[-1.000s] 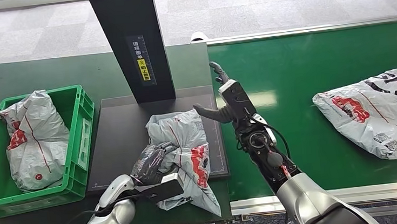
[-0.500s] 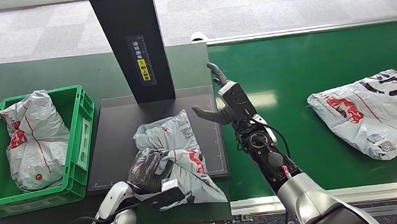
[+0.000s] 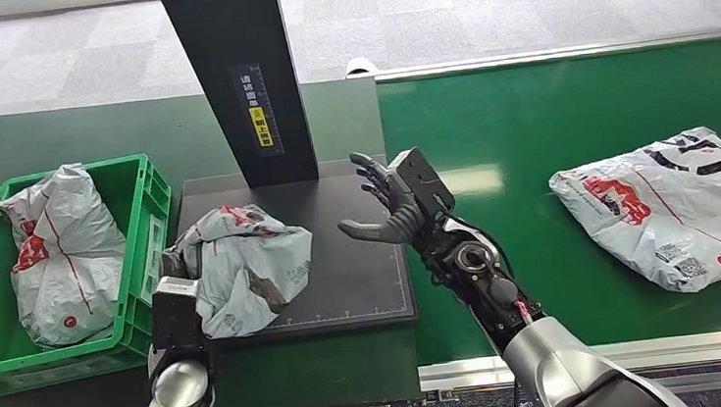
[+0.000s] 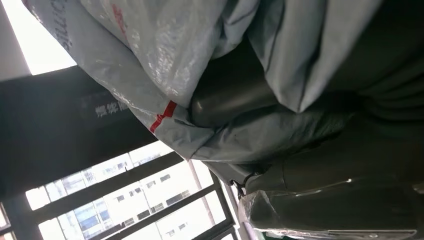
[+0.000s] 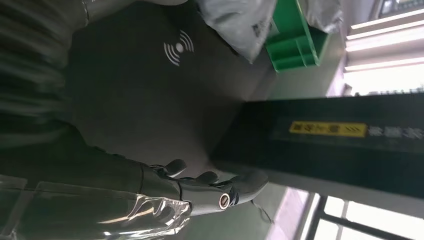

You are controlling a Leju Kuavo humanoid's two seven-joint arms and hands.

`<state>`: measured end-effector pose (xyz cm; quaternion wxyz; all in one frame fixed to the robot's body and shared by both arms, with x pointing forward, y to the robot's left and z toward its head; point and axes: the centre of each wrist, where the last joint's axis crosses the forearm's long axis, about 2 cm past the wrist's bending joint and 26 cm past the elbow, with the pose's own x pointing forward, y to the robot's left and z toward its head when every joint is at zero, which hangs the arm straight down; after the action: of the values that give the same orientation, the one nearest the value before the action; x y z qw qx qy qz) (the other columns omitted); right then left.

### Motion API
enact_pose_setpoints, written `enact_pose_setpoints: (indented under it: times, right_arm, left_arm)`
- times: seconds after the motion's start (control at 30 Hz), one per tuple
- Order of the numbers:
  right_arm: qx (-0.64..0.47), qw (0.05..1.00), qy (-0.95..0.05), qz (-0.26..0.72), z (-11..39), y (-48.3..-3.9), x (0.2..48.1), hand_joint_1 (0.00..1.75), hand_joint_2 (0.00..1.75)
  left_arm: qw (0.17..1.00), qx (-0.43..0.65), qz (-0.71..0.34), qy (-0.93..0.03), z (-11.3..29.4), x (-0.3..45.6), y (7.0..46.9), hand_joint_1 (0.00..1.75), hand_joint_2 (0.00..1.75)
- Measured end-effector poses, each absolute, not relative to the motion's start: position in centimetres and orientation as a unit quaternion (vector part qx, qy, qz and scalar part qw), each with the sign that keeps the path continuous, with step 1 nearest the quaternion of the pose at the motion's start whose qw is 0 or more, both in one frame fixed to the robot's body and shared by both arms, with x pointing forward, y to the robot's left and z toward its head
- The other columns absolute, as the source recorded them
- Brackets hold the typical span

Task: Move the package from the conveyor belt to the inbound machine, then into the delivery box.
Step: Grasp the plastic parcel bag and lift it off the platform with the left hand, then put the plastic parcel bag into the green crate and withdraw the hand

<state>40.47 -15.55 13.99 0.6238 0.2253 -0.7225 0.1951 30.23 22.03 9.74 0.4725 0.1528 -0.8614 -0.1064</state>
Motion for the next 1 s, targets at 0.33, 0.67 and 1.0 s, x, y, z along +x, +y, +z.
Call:
enact_pose_setpoints:
  times: [0.33, 0.67, 1.0]
  right_arm:
    - [0.251, 0.633, -0.683, 0.265, 13.3, -14.3, 39.9, 0.0, 1.75]
    - [0.248, 0.63, -0.678, 0.285, 12.7, -14.1, 39.5, 0.0, 1.75]
    - [0.236, 0.631, -0.681, 0.288, 11.7, -15.0, 39.1, 0.0, 1.75]
  left_arm:
    - [0.369, 0.284, -0.036, -0.884, 12.0, 29.4, 25.0, 1.75, 1.75]
    - [0.152, 0.604, -0.234, -0.747, 19.0, 28.4, 31.6, 1.75, 1.75]
    - [0.266, 0.707, -0.216, -0.619, 18.4, 29.2, 34.6, 1.75, 1.75]
